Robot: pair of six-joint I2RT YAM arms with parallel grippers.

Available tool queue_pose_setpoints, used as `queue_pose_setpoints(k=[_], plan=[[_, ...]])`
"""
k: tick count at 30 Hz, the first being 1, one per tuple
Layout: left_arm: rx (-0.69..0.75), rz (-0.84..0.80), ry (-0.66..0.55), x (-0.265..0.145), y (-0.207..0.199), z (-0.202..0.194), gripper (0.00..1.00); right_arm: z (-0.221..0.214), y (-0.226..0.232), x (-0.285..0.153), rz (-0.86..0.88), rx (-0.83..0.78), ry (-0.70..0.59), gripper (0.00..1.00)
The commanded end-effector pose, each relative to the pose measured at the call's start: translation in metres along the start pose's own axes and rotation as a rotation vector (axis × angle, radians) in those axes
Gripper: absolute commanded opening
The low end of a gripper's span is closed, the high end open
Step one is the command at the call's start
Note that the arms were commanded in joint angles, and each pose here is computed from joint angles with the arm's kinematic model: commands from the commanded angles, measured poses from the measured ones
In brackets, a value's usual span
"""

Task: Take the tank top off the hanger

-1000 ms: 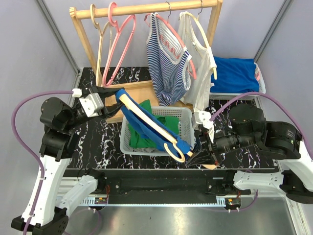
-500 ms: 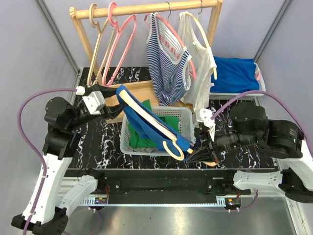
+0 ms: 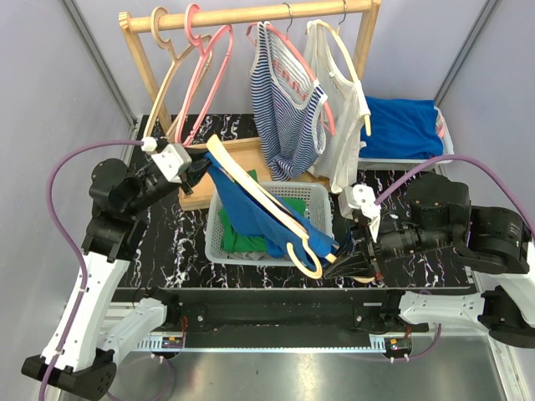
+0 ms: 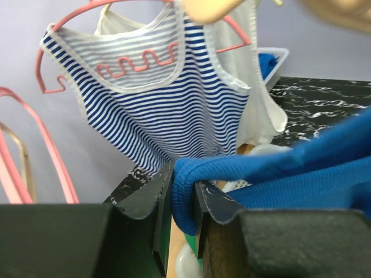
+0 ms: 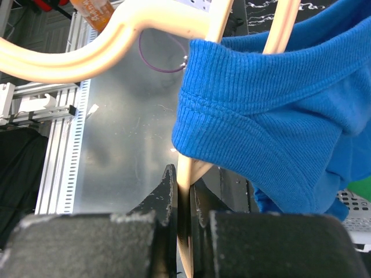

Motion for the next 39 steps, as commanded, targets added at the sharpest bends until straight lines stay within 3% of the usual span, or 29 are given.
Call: queue_pose_setpoints(k=[1,3,5,7,8,9,19,24,27,39], plan=[[0.083,0.088,-0.056,0.005,0.021,0.021,0.21,0.022,0.009,-0.008,0.044,-0.060,-0.086,0.00],[0.043,0.003,-0.031,0.008,0.008,0.013,0.24,0.024,0.007,-0.008,0.037,-0.075,-0.092,0.00],[-0.028,-0.063,-0.011,0.008,-0.005,0.000,0.34,0.027,0.003,-0.009,0.012,-0.089,-0.103,0.00],[-0.074,-0.160,0.001,0.006,-0.024,-0.008,0.81,0.029,-0.002,-0.008,-0.019,-0.101,-0.116,0.00],[-0.086,-0.190,0.009,0.005,-0.030,-0.011,0.97,0.029,-0.007,-0.007,-0.051,-0.106,-0.115,0.00],[-0.087,-0.213,0.009,0.004,-0.035,-0.011,0.99,0.029,-0.010,-0.006,-0.067,-0.109,-0.115,0.00],[0.077,-0.242,-0.090,-0.016,-0.047,0.057,0.99,0.007,-0.051,0.025,-0.204,-0.087,0.003,0.00],[0.196,-0.230,-0.080,-0.032,-0.054,0.057,0.99,-0.001,-0.069,0.039,-0.208,-0.066,0.042,0.00],[0.314,-0.259,-0.111,-0.039,-0.060,0.060,0.99,0.002,-0.074,0.048,-0.078,-0.020,0.019,0.00],[0.347,-0.396,-0.046,-0.007,-0.053,0.031,0.99,0.026,-0.077,0.070,0.166,-0.014,-0.003,0.00]])
Point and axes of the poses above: each gripper's point midway between its finger pads, its own x axis out along the fingers, its own y axis along the line the jaws close on, z = x × y, the point moved 2 cm from there along -x, back along the fingers, and after that the axes turned 13 degrees about -x, right-handed, at the moved point
